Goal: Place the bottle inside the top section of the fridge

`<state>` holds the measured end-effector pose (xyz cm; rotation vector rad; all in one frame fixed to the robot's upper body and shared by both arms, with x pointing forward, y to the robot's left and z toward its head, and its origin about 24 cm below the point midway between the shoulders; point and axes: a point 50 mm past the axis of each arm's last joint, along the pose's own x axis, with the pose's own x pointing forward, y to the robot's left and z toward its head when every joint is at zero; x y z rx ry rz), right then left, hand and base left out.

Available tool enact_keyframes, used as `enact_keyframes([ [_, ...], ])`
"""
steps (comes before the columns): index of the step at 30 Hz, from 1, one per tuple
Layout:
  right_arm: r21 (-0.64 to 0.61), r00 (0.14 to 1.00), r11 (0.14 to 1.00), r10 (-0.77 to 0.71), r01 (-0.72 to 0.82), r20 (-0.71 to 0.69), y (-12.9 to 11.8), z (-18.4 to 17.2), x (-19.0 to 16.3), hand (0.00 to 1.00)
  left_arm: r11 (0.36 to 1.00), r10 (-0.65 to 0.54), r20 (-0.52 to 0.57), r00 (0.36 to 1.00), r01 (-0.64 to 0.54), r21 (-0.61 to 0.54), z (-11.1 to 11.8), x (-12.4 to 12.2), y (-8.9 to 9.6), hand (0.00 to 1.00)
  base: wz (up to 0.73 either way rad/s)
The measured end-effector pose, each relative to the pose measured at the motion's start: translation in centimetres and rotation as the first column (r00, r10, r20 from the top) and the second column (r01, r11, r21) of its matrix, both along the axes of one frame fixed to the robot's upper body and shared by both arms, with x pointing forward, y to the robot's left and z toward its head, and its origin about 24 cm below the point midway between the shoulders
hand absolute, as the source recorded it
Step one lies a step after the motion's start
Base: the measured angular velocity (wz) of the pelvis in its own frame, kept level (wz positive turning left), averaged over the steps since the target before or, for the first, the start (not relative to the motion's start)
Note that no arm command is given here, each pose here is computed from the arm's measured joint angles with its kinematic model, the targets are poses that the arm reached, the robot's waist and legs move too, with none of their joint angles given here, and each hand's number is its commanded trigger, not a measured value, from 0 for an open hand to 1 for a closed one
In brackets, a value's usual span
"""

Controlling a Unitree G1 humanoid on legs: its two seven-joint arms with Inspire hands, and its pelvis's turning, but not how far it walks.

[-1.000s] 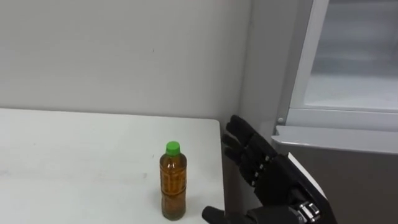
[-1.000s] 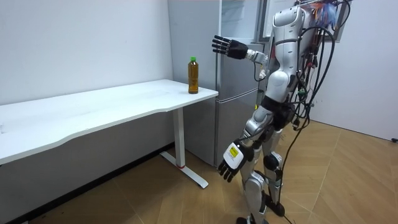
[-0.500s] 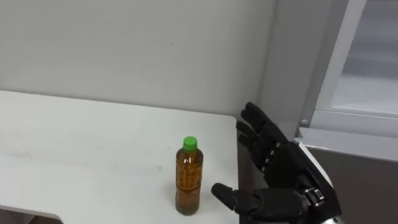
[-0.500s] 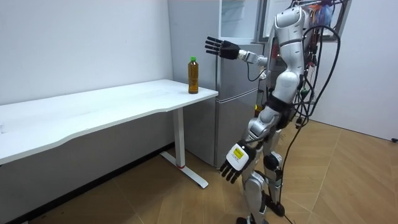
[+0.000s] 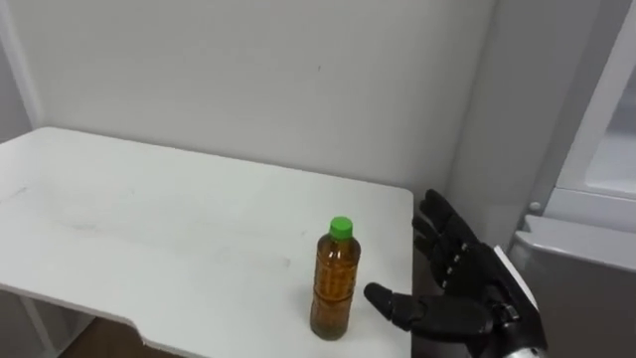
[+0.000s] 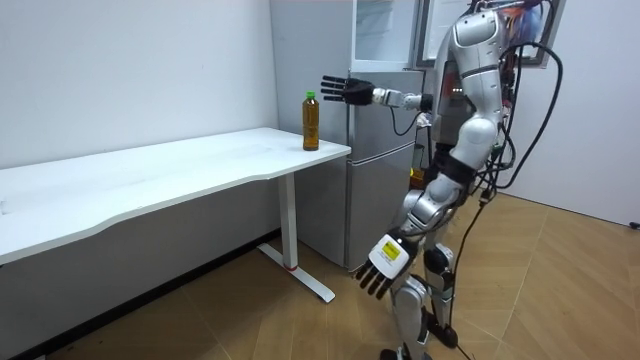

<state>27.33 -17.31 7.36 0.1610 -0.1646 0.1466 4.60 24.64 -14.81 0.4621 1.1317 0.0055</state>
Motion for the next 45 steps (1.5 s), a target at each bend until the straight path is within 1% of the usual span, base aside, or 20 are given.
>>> enact_keyframes([
  [4, 0.002, 1.000, 1.000, -0.031, 0.031, -0.006, -0.2, -0.1, 0.4, 0.00, 1.000, 0.002, -0.007, 1.000, -0.002, 0.000, 0.0, -0.3, 0.0, 0.00, 0.17],
  [6, -0.002, 0.999, 0.999, -0.041, 0.041, -0.020, 0.2, -0.2, 1.4, 0.00, 1.000, 0.003, -0.017, 1.000, -0.003, 0.001, -0.1, -0.7, 0.1, 0.00, 0.00],
  [11, 0.009, 0.998, 0.999, -0.051, 0.052, -0.046, 0.5, -0.5, 2.1, 0.00, 1.000, 0.007, -0.031, 0.999, -0.007, 0.002, -0.1, -1.2, 0.1, 0.00, 0.06],
  [13, -0.002, 0.997, 0.999, -0.052, 0.052, -0.062, 1.0, -0.7, 2.6, 0.00, 1.000, 0.007, -0.034, 0.999, -0.007, 0.003, -0.1, -1.3, 0.2, 0.00, 0.11],
  [16, -0.014, 0.992, 0.997, -0.081, 0.080, -0.093, 1.0, -1.3, 2.8, 0.00, 1.000, 0.002, -0.029, 1.000, -0.002, 0.006, 0.0, -0.9, 0.3, 0.00, 0.18],
  [23, -0.034, 0.976, 0.985, -0.170, 0.166, -0.133, 0.6, -1.9, 3.3, 0.00, 1.000, 0.009, -0.047, 0.999, -0.009, 0.009, -0.1, -1.1, 0.4, 0.00, 0.06],
  [26, -0.063, 0.960, 0.977, -0.210, 0.201, -0.185, 0.4, -3.2, 3.3, 0.00, 1.000, 0.009, -0.055, 0.998, -0.008, 0.019, 0.0, -1.2, 0.7, 0.00, 0.04],
  [33, -0.124, 0.916, 0.958, -0.285, 0.259, -0.282, -0.4, -5.6, 3.2, 0.00, 0.999, 0.028, -0.073, 0.997, -0.027, 0.026, -0.1, -1.4, 0.8, 0.00, 0.07],
  [40, -0.151, 0.906, 0.945, -0.322, 0.290, -0.274, -0.6, -5.1, 4.3, 0.00, 0.999, 0.040, -0.084, 0.996, -0.038, 0.025, -0.2, -1.5, 0.8, 0.00, 0.14],
  [45, -0.178, 0.886, 0.929, -0.363, 0.323, -0.288, -1.1, -5.4, 4.7, 0.00, 1.000, 0.018, -0.084, 0.996, -0.017, 0.020, -0.2, -1.3, 0.5, 0.00, 0.13],
])
